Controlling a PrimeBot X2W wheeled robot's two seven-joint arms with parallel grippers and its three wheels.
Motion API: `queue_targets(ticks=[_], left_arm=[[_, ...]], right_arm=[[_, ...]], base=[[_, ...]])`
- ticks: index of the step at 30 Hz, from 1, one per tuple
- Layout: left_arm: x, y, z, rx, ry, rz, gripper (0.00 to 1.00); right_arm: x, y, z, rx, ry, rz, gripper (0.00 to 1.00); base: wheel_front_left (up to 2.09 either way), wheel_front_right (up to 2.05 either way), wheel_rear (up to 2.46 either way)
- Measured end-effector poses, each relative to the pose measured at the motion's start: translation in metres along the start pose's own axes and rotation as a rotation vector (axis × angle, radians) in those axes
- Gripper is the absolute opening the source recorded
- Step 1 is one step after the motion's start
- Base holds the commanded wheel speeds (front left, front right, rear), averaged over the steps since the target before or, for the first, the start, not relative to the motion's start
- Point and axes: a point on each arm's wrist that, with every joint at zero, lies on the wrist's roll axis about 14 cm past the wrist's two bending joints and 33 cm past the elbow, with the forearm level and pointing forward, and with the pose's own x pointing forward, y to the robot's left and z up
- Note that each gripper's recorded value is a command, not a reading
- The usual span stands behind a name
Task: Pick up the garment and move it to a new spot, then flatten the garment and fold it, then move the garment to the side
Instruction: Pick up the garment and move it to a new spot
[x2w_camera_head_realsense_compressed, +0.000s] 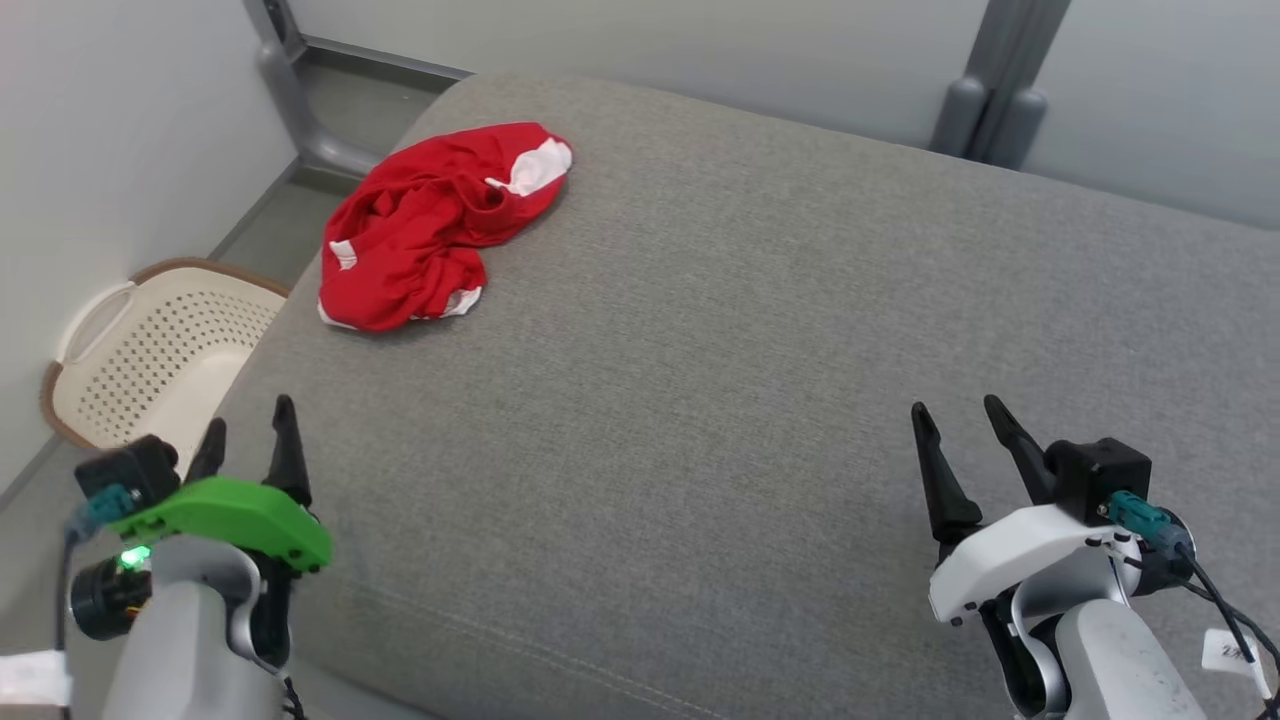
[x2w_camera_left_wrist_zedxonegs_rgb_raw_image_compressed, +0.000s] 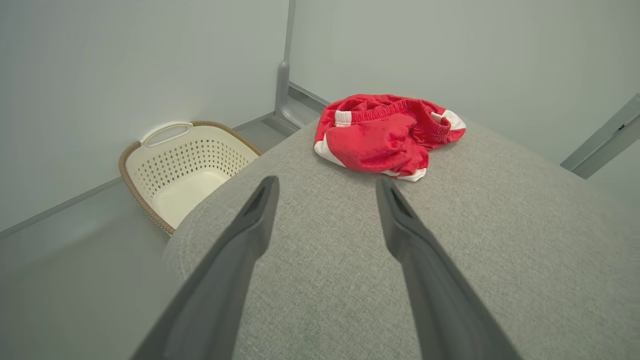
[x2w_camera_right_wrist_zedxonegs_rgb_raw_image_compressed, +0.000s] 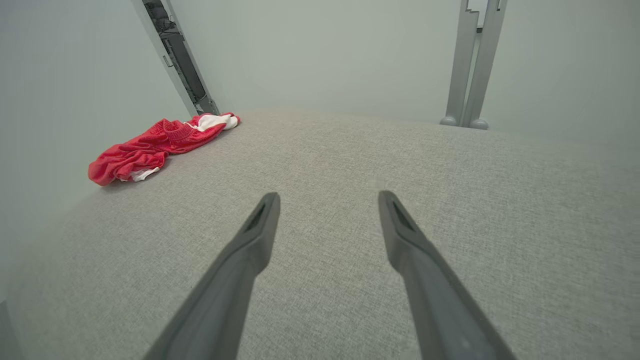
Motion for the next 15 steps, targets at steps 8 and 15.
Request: queue_targets(ticks=[8,15], left_arm=[[0.056,-0.016,0.001,-0.086,0.127,0.007,1.00],[0.101,-0.028,-0.007,-0.120,0.222,0.041,1.00]], right_arm=[[-0.016,-0.032,0.003,-0.035,0.021,-0.069,1.00],[-0.026,-0.063,0.004,-0.066,0.038,-0.123,1.00]], base=[[0.00,0.00,0.00],[0.00,0.00,0.00]])
